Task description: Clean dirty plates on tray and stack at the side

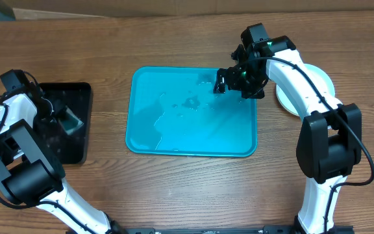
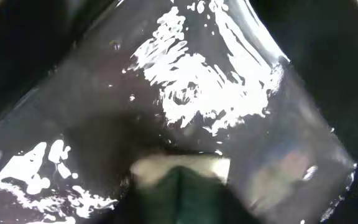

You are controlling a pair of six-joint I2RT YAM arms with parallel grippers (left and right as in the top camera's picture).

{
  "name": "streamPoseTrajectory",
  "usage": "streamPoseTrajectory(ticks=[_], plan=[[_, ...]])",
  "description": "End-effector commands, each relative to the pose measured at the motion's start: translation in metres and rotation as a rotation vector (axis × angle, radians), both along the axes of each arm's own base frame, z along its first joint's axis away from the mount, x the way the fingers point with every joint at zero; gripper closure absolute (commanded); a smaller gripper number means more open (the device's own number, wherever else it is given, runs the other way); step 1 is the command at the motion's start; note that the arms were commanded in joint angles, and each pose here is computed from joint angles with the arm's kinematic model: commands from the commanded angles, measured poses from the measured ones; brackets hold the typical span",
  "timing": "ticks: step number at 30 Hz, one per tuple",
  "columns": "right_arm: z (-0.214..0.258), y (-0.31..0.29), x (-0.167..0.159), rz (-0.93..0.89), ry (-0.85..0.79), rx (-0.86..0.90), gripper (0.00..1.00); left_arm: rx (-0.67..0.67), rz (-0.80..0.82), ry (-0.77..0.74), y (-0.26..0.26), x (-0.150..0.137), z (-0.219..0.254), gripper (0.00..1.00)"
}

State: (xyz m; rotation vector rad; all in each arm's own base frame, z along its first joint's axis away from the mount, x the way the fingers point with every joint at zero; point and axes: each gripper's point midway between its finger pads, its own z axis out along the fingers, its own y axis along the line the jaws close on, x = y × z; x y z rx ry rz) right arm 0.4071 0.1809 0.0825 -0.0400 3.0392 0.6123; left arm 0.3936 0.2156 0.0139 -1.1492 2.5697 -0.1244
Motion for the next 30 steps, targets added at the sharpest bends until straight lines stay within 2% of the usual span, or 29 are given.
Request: streamPoseTrajectory(ticks=[1,7,15,21,26,30], plan=[[0.014,0.001,0.001,0.0,-0.035,0.007,0.0,-0.003,0.001,0.011,0.004,0.004,0.004,0.0],[0.024,0.002,0.008,-0.008,-0.072,0.019,0.0,-0.005,0.001,0.014,0.01,0.014,0.044,0.0],[0.079,-0.008,0.012,-0.026,-0.212,0.002,0.0,-0.007,0.002,0.016,0.01,0.015,0.107,0.0],[0.127,-0.027,-0.011,-0.047,-0.287,-0.051,0.0,0.022,-0.002,-0.033,0.001,0.003,0.161,0.0],[0.164,-0.046,-0.032,-0.073,-0.359,-0.105,0.0,0.077,-0.047,-0.088,-0.017,-0.019,0.213,0.0],[0.183,-0.064,-0.041,-0.102,-0.419,-0.172,0.0,0.12,-0.033,-0.093,-0.015,-0.029,0.224,0.0]])
